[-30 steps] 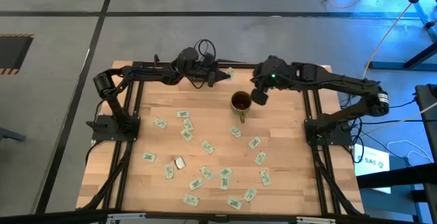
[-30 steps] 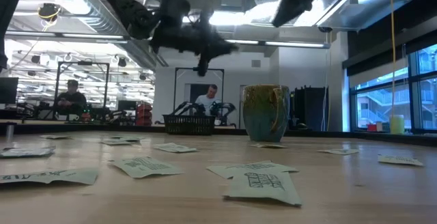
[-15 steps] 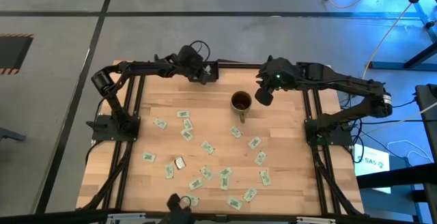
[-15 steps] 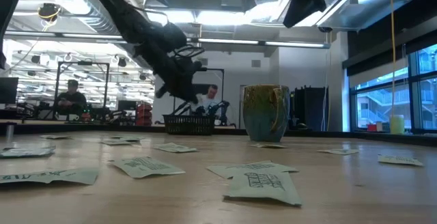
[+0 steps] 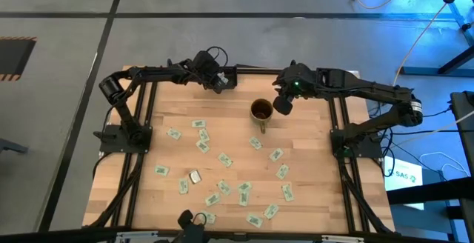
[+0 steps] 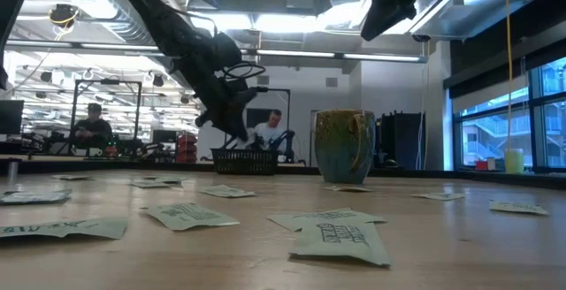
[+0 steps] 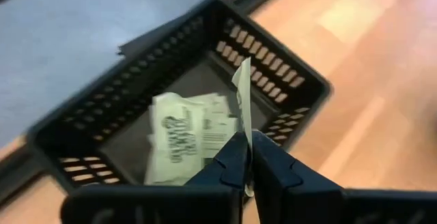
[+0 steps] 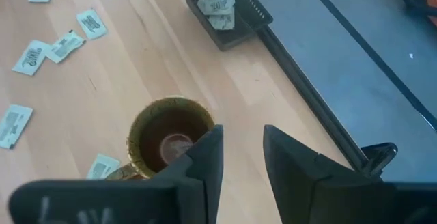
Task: Pick and place Stevia / Truvia into bins
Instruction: Put the stevia packet into the black container
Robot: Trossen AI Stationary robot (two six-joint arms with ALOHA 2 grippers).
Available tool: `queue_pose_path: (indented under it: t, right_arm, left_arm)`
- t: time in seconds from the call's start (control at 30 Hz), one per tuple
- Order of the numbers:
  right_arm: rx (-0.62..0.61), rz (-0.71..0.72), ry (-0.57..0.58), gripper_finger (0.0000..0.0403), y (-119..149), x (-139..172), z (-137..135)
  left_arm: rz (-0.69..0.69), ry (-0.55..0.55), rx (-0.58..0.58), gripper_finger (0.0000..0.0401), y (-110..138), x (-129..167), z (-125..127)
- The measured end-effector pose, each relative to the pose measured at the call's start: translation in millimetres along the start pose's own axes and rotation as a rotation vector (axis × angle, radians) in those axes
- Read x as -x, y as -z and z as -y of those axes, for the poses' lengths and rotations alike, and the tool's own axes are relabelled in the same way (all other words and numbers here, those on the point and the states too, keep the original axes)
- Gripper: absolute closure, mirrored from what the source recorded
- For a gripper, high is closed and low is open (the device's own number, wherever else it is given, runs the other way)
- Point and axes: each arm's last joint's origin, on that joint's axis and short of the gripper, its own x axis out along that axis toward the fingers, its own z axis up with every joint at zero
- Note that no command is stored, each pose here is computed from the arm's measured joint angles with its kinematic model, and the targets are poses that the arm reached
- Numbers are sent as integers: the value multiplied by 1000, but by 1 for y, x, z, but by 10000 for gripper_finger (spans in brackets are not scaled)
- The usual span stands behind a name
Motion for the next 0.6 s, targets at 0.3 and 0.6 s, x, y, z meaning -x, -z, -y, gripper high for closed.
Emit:
queue_pose_path:
  t: [0.3, 0.6]
  right_arm:
    - [3, -4, 0, 295, 0, -1, 0]
    - [2, -4, 0, 295, 0, -1, 0]
  left_arm:
    - [-9, -6, 3, 391, 1, 0, 0]
    - [-4, -50, 5, 385, 1, 0, -2]
